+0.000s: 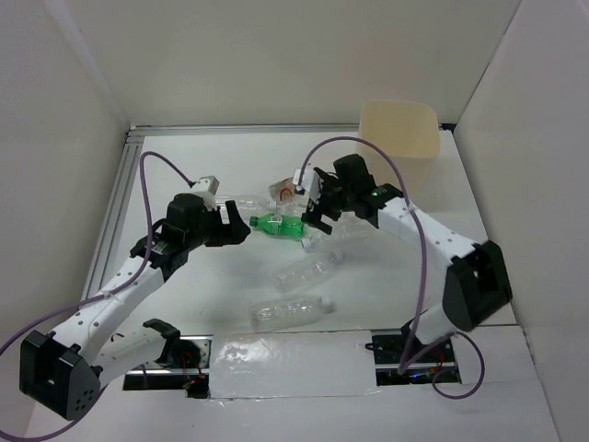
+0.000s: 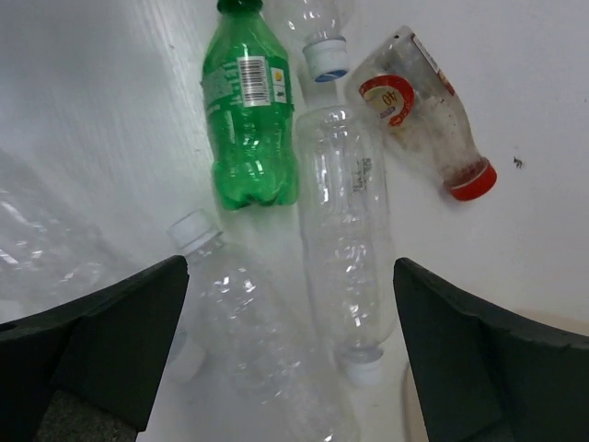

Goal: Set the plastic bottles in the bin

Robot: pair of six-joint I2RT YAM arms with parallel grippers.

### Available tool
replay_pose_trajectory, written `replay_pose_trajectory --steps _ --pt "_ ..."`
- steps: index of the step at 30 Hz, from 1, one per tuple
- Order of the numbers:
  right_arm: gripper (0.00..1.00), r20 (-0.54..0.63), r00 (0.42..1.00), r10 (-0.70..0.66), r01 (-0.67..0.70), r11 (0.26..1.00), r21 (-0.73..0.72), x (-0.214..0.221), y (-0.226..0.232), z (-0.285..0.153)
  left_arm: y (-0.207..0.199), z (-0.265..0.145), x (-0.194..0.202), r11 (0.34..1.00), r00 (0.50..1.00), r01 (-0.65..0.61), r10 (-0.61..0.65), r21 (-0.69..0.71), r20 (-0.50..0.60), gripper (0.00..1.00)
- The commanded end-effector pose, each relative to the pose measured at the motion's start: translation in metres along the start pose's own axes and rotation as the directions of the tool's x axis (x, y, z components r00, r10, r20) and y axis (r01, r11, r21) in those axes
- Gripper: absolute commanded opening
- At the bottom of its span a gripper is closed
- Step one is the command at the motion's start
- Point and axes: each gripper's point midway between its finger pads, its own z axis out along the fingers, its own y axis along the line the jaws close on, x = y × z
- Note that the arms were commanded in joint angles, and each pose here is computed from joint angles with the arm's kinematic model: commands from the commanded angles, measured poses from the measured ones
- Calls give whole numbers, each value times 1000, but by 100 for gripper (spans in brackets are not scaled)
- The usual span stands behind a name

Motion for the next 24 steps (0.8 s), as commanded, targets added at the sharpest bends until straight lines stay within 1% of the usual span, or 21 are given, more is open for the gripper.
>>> replay_pose_trajectory --steps 1,2,5,7,8,10,11,13,15,17,18,20,21,22,24 --pt "99 -51 981 -185 186 982 29 7 -41 36 2 0 -14 996 995 -87 89 -37 38 93" --pt "99 -50 979 -198 200 979 31 1 -49 42 2 0 -14 995 995 -87 89 -37 38 93" --pt "99 -104 976 -189 193 981 32 21 -67 64 7 1 -11 994 995 -96 98 -52 34 93" --pt "99 -121 970 -212 217 975 35 23 -84 65 11 2 -9 993 995 -95 98 -67 30 93" --pt "99 -139 969 -203 206 978 7 36 -85 71 11 3 -8 993 995 -95 98 -66 33 93" --pt "99 -162 966 -202 201 979 -27 46 -86 71 10 4 -10 993 994 -95 98 -62 41 94" --pt "99 -166 963 -213 212 977 -22 49 -92 70 12 6 -8 992 994 -104 107 -67 31 94" --pt "99 -188 958 -218 213 976 -45 63 -88 69 16 12 -2 991 994 -104 105 -78 3 94" --pt "99 -191 952 -240 233 971 -57 66 -88 72 15 16 -4 990 993 -115 116 -78 3 94" --pt "99 -198 949 -245 220 965 -140 89 -74 77 17 20 -3 989 992 -126 126 -81 -6 94" --pt "97 -203 949 -239 201 961 -192 97 -62 77 14 23 -6 988 991 -135 135 -71 -6 94" --pt "97 -191 948 -255 210 951 -226 102 -58 77 11 26 -12 987 990 -144 144 -69 -2 94" --pt "95 -185 948 -259 210 945 -250 108 -52 81 8 25 -18 985 987 -158 159 -65 10 94" --pt "95 -190 948 -256 203 945 -258 114 -46 82 10 27 -15 985 987 -158 158 -69 -2 94" --pt "95 -206 941 -270 207 937 -282 126 -41 86 8 29 -21 982 984 -177 179 -63 14 94"
